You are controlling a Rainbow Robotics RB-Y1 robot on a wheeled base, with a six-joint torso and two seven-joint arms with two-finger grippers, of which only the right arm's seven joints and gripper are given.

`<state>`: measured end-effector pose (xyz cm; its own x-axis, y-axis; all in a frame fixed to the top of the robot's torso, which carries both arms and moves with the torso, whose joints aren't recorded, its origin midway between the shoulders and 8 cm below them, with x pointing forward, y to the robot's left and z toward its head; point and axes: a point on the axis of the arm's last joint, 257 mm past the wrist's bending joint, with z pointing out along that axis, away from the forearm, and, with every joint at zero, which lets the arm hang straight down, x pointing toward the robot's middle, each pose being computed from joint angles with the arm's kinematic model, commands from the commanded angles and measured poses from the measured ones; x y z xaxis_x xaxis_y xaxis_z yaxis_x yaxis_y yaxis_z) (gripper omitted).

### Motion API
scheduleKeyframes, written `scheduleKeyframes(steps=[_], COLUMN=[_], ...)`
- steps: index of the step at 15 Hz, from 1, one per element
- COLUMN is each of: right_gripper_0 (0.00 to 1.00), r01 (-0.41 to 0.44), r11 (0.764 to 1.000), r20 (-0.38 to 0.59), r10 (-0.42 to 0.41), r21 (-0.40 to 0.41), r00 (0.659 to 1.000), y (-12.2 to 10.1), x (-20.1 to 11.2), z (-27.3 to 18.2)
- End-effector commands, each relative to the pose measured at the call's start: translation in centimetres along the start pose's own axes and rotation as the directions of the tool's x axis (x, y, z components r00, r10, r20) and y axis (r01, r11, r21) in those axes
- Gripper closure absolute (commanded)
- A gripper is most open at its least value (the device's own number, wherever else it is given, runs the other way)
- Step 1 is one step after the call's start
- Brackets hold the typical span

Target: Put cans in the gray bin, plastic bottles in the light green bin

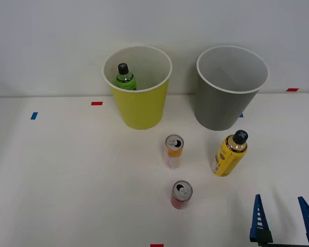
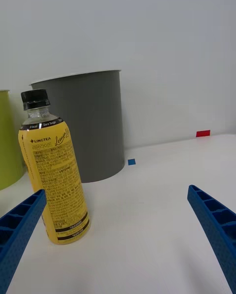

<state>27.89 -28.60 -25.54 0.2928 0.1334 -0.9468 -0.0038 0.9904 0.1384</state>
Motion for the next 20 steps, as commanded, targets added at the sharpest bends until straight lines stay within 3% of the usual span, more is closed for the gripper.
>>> scheduleKeyframes(steps=[1, 20], right_gripper_0=[0.00, 0.00], r01=[0.000, 0.000], r11=[1.000, 1.000], r20=[0.000, 0.000], r10=[0.000, 0.000], r21=[0.000, 0.000], r00=[1.000, 1.000], y=[0.00, 0.00], x=[0.00, 0.00], z=[0.00, 0.00])
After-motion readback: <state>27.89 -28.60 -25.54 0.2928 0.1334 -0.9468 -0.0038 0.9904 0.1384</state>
